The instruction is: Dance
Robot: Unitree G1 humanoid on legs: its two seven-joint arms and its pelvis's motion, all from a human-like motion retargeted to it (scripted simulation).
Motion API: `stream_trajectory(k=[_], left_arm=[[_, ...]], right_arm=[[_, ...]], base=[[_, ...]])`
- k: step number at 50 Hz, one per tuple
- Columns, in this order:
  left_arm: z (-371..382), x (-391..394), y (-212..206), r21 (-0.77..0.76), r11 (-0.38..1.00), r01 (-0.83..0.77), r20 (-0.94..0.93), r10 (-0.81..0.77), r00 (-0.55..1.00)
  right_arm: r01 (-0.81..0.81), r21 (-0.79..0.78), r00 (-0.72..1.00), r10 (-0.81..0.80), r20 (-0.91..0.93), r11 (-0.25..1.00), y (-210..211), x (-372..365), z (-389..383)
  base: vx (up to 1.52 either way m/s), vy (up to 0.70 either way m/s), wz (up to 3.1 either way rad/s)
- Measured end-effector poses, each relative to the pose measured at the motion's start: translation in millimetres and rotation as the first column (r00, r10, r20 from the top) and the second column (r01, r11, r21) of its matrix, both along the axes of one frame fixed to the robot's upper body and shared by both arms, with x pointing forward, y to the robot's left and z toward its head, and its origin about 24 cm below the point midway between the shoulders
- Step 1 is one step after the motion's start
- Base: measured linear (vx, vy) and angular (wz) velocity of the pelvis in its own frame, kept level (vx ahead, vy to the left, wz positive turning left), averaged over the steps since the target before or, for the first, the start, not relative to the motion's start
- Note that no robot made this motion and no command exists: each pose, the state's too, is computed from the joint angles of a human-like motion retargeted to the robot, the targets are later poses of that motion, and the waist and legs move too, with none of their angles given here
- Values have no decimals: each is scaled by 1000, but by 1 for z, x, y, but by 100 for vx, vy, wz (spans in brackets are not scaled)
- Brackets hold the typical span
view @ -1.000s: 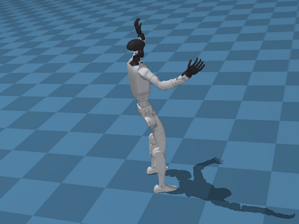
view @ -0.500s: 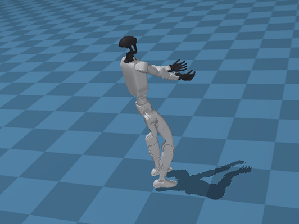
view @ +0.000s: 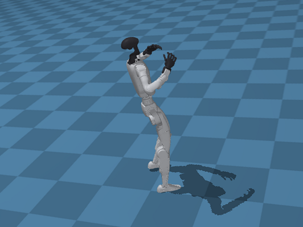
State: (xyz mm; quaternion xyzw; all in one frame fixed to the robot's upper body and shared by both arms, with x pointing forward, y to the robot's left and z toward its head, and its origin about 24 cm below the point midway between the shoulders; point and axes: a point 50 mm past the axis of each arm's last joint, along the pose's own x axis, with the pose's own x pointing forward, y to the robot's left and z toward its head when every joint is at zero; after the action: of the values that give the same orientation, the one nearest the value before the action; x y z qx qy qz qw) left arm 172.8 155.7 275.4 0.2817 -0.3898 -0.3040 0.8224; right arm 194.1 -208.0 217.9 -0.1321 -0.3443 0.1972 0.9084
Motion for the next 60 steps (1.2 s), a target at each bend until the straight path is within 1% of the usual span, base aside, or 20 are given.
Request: stream_trajectory(k=[4, 8, 10, 13, 17, 20, 22, 25, 27, 28, 31, 35, 39, 42, 44, 48, 51, 55, 58, 60], left_arm=[[7, 14, 20, -153, 975, -162, 29, 169, 985], [11, 84, 49, -135, 879, -457, 152, 474, 867], [-1, 140, 55, -125, 823, -554, 74, 564, 822], [-48, 220, 33, -179, 702, -689, -302, 627, 718], [-112, 250, -21, -174, 726, -666, -801, 290, 525], [-154, 242, -62, -226, 656, -720, -942, 42, 334], [-168, 235, -73, -306, 499, -811, -949, -97, 298], [-183, 222, -85, -393, 188, -900, -898, -292, 331], [-186, 214, -96, -407, 42, -912, -855, -368, 365], [-185, 212, -106, -410, 31, -911, -844, -391, 367], [-161, 223, -108, -503, 176, -846, -836, -349, 424], [-113, 241, -104, -603, 537, -589, -796, -355, 490], [-76, 245, -76, -346, 860, -374, -802, -64, 594], [-40, 230, -53, -197, 942, -272, -683, 68, 728], [-15, 201, -45, -188, 967, -173, -602, 26, 798], [1, 103, -49, -281, 957, 75, -444, -199, 873], [-9, 25, -51, -370, 900, 229, -216, -323, 922], [-18, -3, -38, -502, 850, 161, -68, -224, 972], [-14, -8, -34, -601, 774, 200, -136, -346, 928], [-18, 3, -32, -601, 786, 145, -222, -338, 914]], right_arm=[[164, -20, 985, -163, 59, 986, -8, 20, 10], [430, -116, 902, -430, 24, 895, -12, 103, -2], [514, -188, 835, -538, -114, 837, -13, 154, -28], [570, -171, 668, -574, -473, 804, -11, 201, -74], [538, -74, 396, -329, -857, 840, 20, 210, -124], [589, 13, 257, -172, -951, 808, 44, 200, -153], [734, 131, 240, -74, -968, 667, 53, 194, -163], [843, 407, 402, 92, -911, 351, 61, 188, -166], [864, 466, 438, 170, -883, 192, 72, 182, -173], [860, 476, 442, 197, -875, 183, 84, 180, -175], [774, 516, 489, 170, -856, 367, 88, 191, -160], [440, 502, 515, 248, -820, 744, 99, 210, -126], [116, 191, 610, 82, -788, 975, 83, 214, -90], [34, 26, 733, -7, -680, 999, 66, 204, -64], [-9, 1, 797, 8, -604, 1000, 58, 185, -51], [-159, 115, 871, 193, -451, 981, 54, 121, -39], [-286, 257, 881, 358, -308, 923, 57, 61, -38], [-284, 394, 886, 396, -239, 874, 56, 24, -49], [-256, 442, 895, 384, -228, 860, 48, 27, -47], [-205, 457, 896, 354, -268, 865, 43, 37, -50]], base=[[-4, 17, -54], [-21, 26, -50], [-19, 32, -23], [-16, 22, -16], [-17, 19, -6], [-5, 15, -9], [3, 9, -34], [9, 10, -25], [11, 6, 5], [10, -1, 11], [-2, -11, 11], [-9, -15, 35], [9, -18, 20], [12, -25, 2], [11, -25, -6], [12, -24, 21], [15, -14, 38], [3, -5, 70], [-3, 11, 58], [-3, 13, 10]])
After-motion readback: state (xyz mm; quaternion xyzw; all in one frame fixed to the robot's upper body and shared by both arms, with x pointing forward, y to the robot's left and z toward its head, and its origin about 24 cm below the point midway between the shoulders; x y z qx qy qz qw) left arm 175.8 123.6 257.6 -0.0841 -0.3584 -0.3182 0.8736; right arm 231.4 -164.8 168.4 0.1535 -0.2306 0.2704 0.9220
